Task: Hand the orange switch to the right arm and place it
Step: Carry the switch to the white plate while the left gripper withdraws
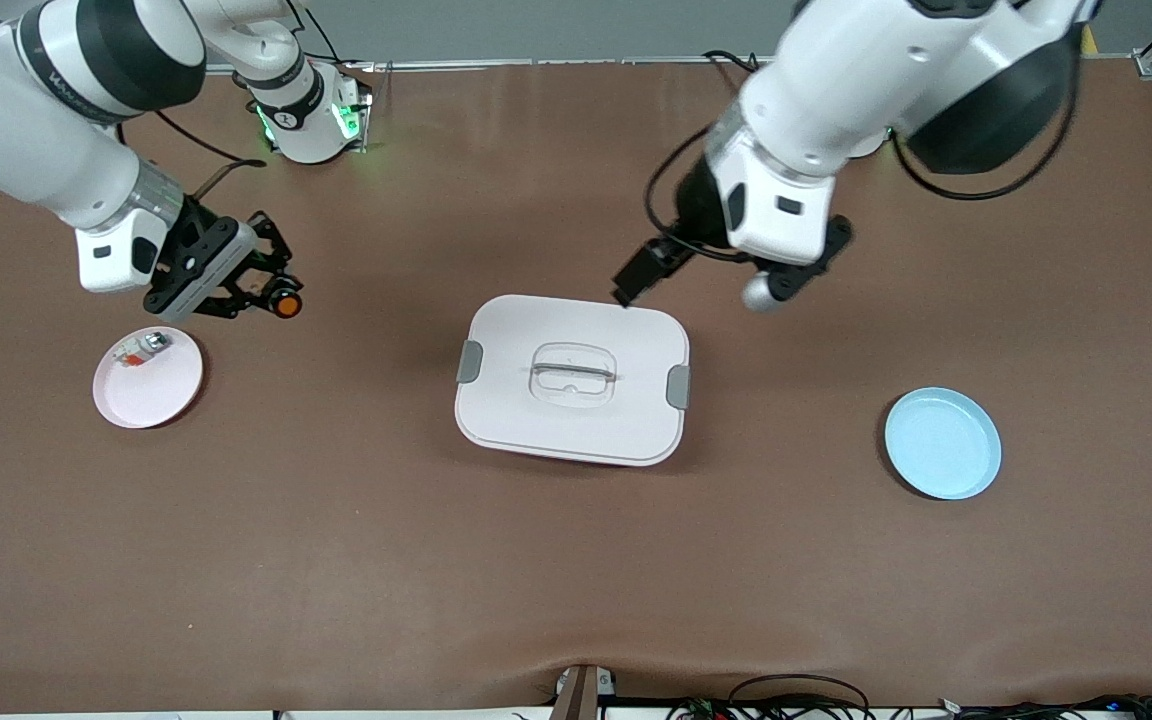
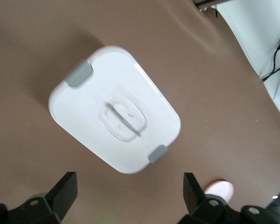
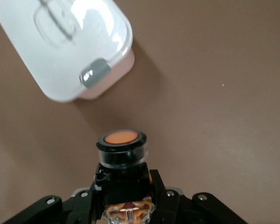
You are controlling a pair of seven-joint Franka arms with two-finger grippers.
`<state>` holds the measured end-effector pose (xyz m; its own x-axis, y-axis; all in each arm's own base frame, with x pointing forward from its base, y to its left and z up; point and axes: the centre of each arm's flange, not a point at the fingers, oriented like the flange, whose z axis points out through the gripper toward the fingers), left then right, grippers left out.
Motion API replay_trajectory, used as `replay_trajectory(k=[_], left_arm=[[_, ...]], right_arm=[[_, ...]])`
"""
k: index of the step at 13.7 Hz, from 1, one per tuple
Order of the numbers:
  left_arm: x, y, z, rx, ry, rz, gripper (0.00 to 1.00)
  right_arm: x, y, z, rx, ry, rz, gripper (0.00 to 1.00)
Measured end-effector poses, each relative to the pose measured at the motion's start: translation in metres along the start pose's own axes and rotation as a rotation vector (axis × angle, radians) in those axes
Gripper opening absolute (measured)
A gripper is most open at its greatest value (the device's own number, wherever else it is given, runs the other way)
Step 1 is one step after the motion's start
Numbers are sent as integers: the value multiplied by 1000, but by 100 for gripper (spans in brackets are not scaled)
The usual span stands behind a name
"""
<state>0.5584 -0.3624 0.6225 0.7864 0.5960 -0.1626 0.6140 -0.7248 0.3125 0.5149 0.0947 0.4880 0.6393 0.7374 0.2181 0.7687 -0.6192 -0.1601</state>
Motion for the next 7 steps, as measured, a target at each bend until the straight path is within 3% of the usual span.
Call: replay_trajectory(k=[2,4,7], left_arm=[[28,-17,-5,77,53,94,100],[43,-28,-4,148,95,182,100],[78,-50,-11,232,113,312,100]], right_arm=[[-19,25,5,-25,-55,-135,41],[-35,44,11,-59,-142,-256,41],[-49,58,20,-72,-231,-353,41]])
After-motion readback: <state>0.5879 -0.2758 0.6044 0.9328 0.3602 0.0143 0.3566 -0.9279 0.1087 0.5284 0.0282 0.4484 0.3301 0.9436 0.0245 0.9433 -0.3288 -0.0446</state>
